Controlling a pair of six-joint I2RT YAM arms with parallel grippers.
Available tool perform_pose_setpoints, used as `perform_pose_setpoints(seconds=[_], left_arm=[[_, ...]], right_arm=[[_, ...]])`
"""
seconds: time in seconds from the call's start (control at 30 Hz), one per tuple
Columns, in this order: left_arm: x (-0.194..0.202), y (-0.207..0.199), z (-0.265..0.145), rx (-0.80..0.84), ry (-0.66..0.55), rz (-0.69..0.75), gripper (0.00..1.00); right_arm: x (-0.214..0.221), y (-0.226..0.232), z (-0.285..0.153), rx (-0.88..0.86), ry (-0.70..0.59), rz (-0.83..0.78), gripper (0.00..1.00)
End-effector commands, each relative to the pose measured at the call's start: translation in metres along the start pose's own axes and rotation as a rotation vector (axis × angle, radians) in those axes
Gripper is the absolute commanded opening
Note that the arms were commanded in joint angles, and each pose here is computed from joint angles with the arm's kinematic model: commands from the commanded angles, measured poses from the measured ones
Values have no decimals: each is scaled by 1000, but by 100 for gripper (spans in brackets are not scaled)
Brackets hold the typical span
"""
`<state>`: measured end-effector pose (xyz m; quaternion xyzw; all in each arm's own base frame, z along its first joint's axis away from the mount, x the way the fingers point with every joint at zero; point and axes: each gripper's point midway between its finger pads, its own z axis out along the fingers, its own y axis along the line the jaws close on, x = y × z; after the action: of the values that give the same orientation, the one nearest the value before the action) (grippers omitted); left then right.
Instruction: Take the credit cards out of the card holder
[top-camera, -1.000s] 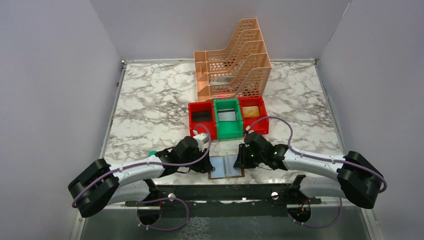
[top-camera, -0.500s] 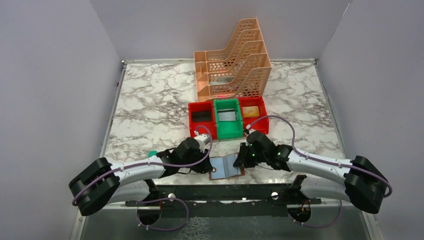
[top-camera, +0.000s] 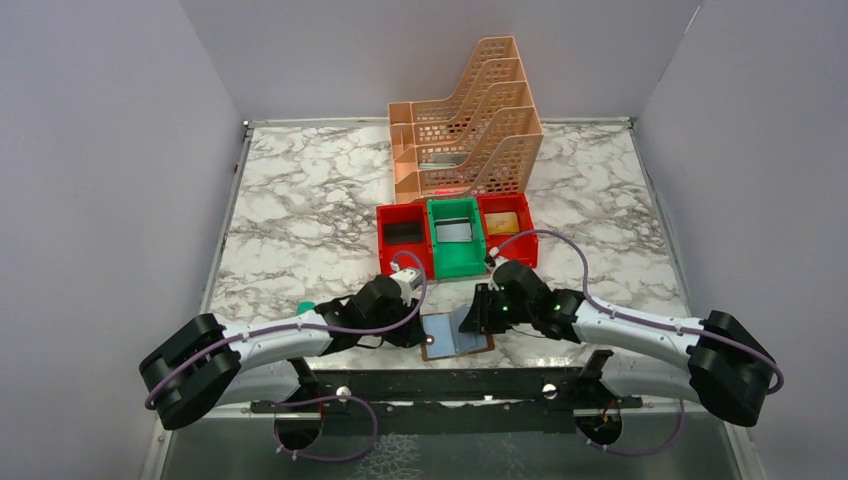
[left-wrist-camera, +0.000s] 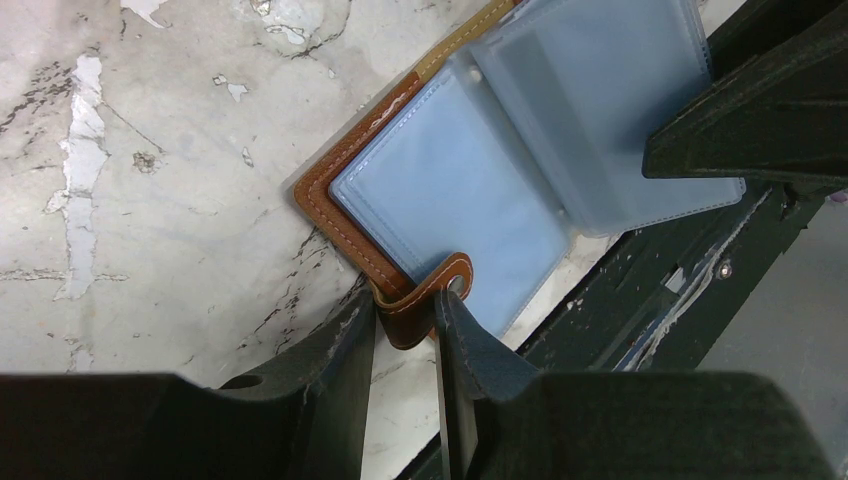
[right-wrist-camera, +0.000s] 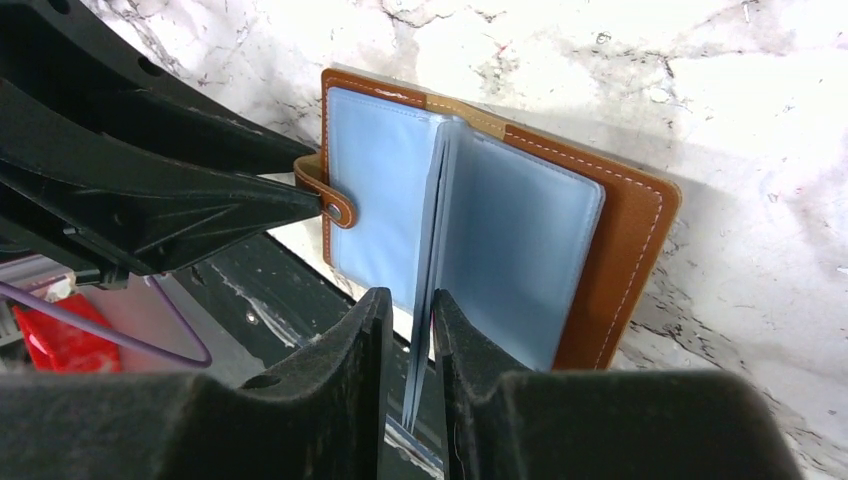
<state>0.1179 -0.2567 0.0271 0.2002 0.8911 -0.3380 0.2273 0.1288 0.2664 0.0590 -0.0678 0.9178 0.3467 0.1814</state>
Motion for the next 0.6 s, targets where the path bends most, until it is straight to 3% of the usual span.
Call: perform_pose_setpoints(seconds=[0.0,0.33,0.57], left_arm=[[-15,-12,-4,31,-43,13,31],[-15,-11,-5,21,-42,13,31],[-17,-13,-6,25,-47,14,31]], right_arm=[[-4,4,-1,6,-2,-20,28],[-19,-41,-25,297,-81,-34,39],[-18,-35,-23,259,-77,-33,42]])
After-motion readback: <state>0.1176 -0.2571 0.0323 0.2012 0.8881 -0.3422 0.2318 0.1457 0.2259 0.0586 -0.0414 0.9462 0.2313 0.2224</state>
